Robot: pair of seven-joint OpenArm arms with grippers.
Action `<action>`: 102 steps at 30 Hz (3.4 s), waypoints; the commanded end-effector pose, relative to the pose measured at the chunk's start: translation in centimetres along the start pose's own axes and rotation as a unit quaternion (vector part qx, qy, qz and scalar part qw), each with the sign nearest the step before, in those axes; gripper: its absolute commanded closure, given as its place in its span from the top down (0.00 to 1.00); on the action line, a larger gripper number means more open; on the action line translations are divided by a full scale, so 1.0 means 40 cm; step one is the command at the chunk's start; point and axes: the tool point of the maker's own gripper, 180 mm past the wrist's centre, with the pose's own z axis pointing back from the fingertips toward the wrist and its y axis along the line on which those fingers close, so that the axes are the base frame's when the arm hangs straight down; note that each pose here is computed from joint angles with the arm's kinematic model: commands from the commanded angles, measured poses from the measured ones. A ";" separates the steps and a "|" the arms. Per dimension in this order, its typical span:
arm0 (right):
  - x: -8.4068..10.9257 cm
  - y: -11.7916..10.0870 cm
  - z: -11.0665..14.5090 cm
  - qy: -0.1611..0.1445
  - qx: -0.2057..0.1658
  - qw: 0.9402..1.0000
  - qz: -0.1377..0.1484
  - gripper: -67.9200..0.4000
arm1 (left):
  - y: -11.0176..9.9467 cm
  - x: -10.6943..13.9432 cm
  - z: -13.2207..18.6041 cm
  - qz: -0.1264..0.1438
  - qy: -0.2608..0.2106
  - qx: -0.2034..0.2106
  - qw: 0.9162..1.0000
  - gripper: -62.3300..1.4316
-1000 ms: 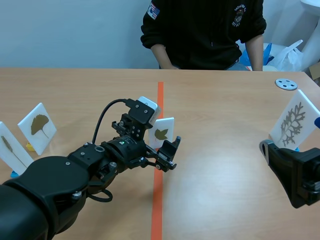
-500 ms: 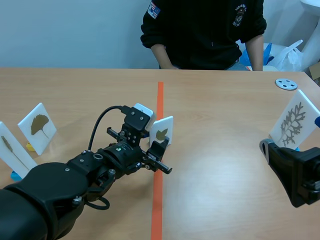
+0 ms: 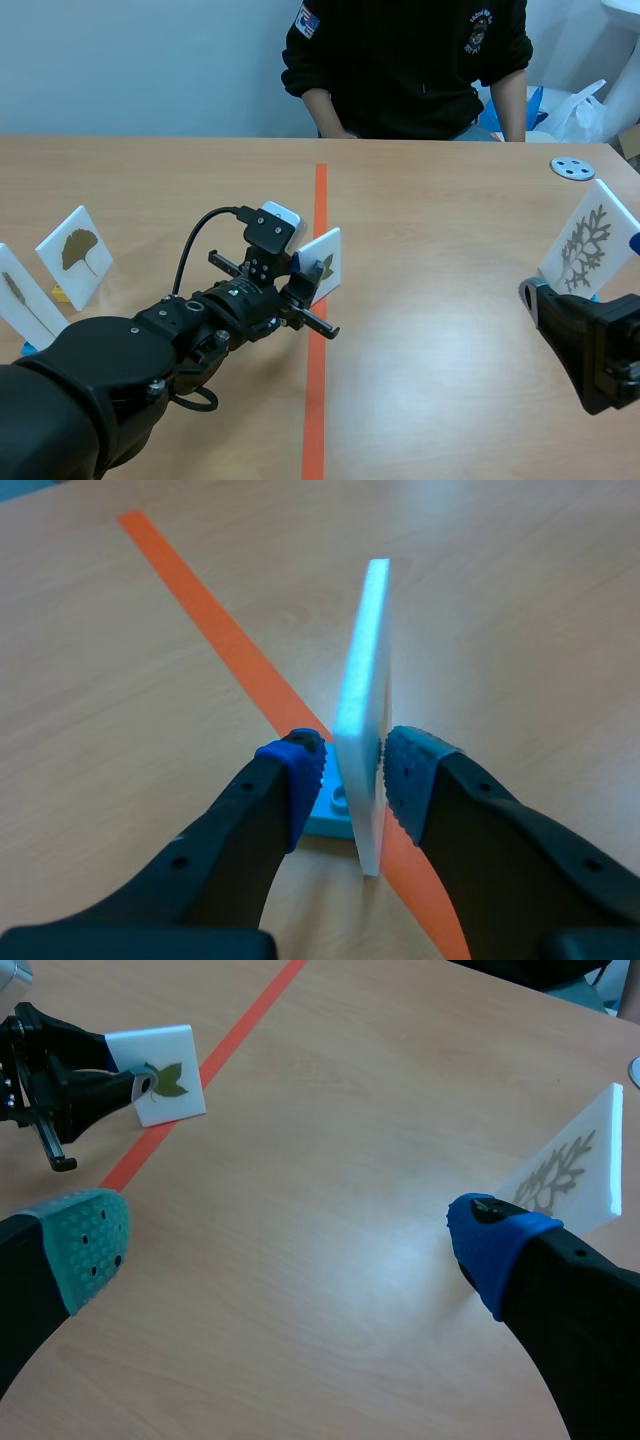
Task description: Sort the leaf by its shape. The table is split by an orange tape line. A compound leaf with several leaflets goes to the left side, a simple leaf with one blade goes to the right side. Return to the home posture when a red brick is placed on the table.
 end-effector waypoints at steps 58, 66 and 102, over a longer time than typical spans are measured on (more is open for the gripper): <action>0.043 -0.010 0.000 -0.032 -0.007 0.999 0.004 1.00 | 0.128 0.130 0.568 0.106 -0.026 0.213 0.971 0.11; 0.044 -0.010 0.000 -0.033 -0.007 0.999 0.004 1.00 | 0.201 0.045 0.621 0.108 -0.015 0.265 0.958 0.11; 0.045 -0.011 -0.001 -0.034 -0.007 0.999 0.005 1.00 | 0.312 -0.174 0.651 0.123 -0.009 0.347 0.930 0.47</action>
